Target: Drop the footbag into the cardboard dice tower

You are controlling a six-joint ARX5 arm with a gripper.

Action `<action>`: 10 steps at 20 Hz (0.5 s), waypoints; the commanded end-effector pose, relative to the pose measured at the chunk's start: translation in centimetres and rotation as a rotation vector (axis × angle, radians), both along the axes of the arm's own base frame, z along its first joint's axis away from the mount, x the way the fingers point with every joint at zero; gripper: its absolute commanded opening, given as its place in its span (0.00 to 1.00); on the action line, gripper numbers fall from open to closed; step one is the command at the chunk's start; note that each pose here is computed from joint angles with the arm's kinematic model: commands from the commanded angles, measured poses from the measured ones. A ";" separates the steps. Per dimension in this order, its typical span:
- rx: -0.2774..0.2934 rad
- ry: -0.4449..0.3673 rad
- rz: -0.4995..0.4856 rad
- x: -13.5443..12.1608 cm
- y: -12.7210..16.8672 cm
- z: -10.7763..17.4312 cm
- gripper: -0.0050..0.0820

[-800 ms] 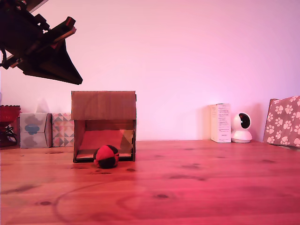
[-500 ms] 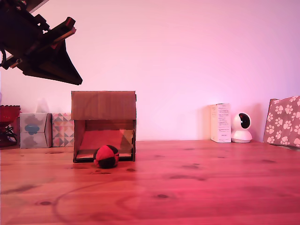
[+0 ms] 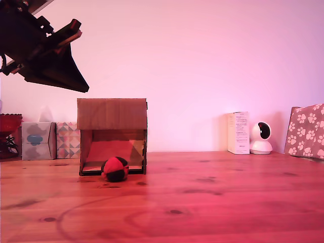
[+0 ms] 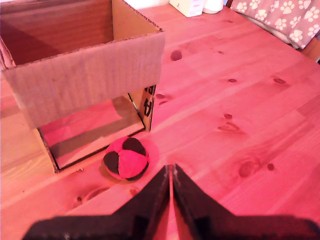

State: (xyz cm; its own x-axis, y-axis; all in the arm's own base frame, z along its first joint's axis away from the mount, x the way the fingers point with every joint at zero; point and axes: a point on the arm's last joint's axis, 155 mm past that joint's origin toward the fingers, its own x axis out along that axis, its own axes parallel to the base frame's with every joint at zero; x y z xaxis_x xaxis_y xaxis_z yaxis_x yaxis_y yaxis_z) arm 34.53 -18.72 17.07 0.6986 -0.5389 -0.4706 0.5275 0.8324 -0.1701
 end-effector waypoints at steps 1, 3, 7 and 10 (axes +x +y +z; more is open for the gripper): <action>0.015 0.016 -0.013 -0.1 -0.2 -1.8 0.04; -0.004 -0.029 -0.019 -0.1 -0.5 -2.0 0.04; -0.016 -0.058 -0.027 -1.1 -0.4 -4.3 0.04; -0.028 -0.086 -0.029 -1.9 -0.2 -5.4 0.04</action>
State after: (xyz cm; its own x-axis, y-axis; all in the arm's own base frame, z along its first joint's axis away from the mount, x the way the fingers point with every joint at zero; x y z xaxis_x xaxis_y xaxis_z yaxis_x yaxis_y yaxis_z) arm 32.78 -18.83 12.30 0.7233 -0.5696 -0.3904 0.5600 0.8146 -0.1509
